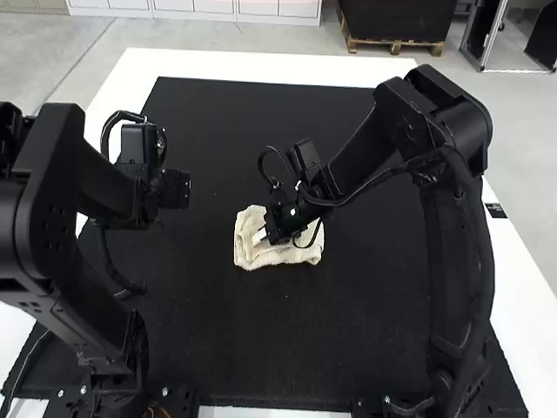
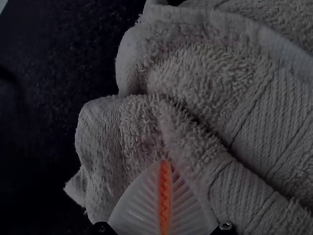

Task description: Fold the towel.

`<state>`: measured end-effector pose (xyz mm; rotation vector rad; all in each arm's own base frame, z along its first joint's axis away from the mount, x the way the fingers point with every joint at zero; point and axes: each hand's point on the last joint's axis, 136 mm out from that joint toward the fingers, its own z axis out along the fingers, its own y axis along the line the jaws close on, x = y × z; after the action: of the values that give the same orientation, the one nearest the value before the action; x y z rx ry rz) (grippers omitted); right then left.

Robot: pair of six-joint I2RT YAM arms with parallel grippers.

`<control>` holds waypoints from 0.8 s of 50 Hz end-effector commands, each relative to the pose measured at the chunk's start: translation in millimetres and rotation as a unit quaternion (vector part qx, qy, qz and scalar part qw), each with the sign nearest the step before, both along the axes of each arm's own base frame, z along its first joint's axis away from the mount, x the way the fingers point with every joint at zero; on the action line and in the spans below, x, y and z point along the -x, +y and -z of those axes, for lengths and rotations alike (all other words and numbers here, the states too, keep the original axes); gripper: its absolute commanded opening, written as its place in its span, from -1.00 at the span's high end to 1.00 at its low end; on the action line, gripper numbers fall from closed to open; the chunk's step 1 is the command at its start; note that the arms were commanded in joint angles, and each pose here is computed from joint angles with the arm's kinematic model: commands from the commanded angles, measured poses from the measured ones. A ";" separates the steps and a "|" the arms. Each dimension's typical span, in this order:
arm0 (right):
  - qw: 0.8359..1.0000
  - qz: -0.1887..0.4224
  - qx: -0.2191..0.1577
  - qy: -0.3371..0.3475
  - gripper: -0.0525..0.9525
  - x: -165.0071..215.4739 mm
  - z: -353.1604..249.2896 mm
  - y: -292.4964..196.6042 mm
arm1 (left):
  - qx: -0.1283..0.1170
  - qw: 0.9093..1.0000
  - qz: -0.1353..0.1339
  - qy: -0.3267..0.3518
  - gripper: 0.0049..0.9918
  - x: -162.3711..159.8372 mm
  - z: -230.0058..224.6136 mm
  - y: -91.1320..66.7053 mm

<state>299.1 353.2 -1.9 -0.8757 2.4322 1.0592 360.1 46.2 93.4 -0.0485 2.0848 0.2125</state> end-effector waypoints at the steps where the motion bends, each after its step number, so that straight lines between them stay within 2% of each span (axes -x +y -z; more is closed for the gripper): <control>1: 1.000 0.007 -0.001 -0.015 0.94 -16.2 0.5 -2.6 | -0.002 1.000 0.008 -0.008 -0.95 -1.9 -5.2 -1.7; 24: 1.000 0.020 0.008 -0.021 0.94 -33.9 14.1 -14.7 | -0.003 1.000 0.007 -0.014 -0.95 -3.4 -8.8 -1.3; 40: 0.998 0.036 -0.031 -0.028 0.93 -49.0 -71.9 2.4 | -0.004 0.999 0.007 -0.034 -0.95 -14.3 -37.5 -0.4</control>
<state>321.0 349.5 10.4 -0.8485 2.4636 1.0522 359.1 45.6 90.5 -0.0453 2.1165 0.2091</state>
